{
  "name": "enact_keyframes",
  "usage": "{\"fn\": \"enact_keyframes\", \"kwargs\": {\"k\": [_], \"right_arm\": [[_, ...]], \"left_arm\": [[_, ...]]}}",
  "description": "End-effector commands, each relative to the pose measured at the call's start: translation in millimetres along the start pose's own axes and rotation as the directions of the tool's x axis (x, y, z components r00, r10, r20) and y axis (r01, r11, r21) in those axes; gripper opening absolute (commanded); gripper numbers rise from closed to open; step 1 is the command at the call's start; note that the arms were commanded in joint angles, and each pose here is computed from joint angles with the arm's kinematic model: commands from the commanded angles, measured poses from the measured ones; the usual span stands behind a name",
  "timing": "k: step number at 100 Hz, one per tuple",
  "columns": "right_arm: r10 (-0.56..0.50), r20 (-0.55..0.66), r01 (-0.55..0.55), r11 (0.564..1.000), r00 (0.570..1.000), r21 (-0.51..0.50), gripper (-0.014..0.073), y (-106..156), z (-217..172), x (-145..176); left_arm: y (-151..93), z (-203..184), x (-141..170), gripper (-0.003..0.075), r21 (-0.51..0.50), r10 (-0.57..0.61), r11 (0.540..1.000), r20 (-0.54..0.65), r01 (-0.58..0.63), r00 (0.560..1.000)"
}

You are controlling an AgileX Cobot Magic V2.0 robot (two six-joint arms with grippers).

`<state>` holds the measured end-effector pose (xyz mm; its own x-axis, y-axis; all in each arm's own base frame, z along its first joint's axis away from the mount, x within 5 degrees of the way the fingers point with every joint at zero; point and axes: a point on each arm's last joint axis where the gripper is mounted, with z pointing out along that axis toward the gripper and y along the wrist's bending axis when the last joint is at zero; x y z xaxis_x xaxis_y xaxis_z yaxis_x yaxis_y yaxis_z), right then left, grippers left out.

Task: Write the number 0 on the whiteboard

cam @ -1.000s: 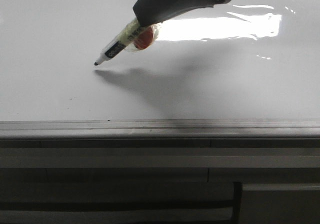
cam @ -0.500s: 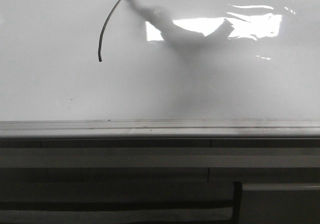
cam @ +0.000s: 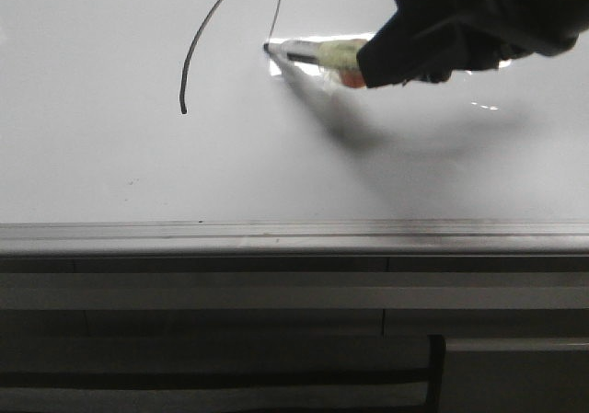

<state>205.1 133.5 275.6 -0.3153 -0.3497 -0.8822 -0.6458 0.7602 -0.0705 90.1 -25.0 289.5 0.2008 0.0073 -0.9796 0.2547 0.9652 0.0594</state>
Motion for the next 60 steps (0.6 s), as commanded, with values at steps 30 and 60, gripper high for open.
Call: {"fn": "enact_keyframes", "kwargs": {"k": [30, 60], "right_arm": [[-0.021, -0.068, 0.016, 0.998, 0.997, -0.067, -0.0069, 17.3, 34.7, 0.9], [-0.035, -0.013, 0.034, 0.996, 0.999, -0.084, -0.0069, 22.1, 35.9, -19.5]], "left_arm": [[2.0, 1.2, -16.2, -0.002, -0.016, -0.018, 1.0, 0.103, 0.02, 0.994], [2.0, 1.2, -16.2, -0.002, -0.015, -0.016, 1.0, 0.103, 0.018, 0.995]]}}
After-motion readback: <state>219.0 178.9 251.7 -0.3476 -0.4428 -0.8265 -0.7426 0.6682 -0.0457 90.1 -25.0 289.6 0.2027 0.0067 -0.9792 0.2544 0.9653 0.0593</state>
